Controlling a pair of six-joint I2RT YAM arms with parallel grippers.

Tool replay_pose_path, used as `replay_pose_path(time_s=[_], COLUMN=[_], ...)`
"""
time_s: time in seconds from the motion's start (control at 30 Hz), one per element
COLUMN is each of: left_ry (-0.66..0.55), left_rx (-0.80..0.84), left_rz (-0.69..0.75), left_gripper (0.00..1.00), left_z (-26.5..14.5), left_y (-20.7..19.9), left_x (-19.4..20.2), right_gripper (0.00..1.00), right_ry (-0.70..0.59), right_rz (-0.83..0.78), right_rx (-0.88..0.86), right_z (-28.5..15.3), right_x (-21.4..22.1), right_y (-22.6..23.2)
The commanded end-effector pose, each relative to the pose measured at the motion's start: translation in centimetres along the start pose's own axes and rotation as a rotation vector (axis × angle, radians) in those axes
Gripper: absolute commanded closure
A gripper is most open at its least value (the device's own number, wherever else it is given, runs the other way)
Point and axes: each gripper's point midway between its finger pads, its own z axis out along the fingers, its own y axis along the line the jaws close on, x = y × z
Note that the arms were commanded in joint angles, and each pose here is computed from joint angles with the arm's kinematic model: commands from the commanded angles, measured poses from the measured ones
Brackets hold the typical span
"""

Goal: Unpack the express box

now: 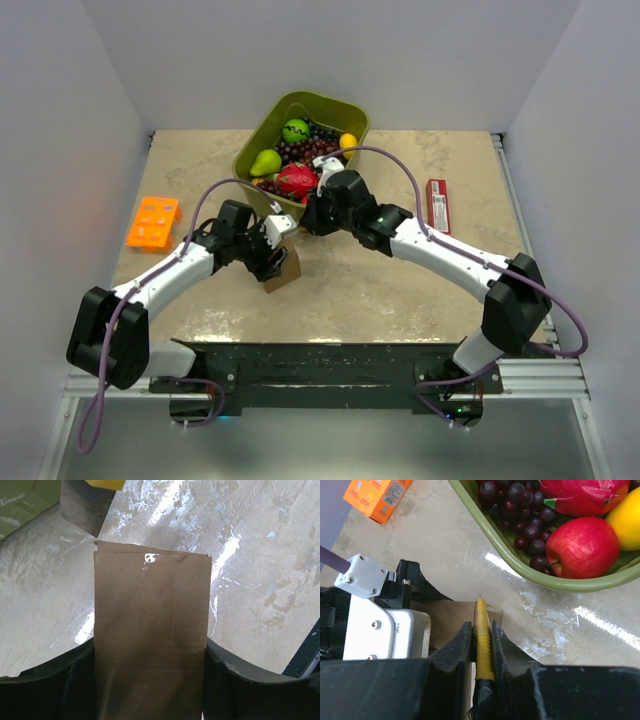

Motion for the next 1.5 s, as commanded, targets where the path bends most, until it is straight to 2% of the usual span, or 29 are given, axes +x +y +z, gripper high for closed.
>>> replay_pose_path(time_s=[0.0, 0.7, 1.0, 1.47], left_ry=[0.039, 0.04, 0.039, 0.044], left_rx=[-0.001, -0.011, -0.008, -0.004], left_rz=[-0.027, -0.038, -0.038, -0.041], left_gripper=[0.46, 0.46, 0.46, 0.46], left_z=[0.4, 0.5, 0.6, 0.7], left_y=[0.3, 0.4, 0.5, 0.4], left_x=[1.0, 1.0, 0.9, 1.1], right_gripper=[1.0, 1.0, 1.0, 1.0], right_ry=[-0.081, -0.004, -0.08, -0.075], right_rz=[-0.017, -0.006, -0.046, -0.054], right_rx=[-0.019, -0.05, -0.009, -0.01], right_z=[-0.3, -0.5, -0.8, -0.7], right_x=[-2.9, 0.1, -2.4, -2.1], right_y=[1.1, 1.7, 1.3, 1.2])
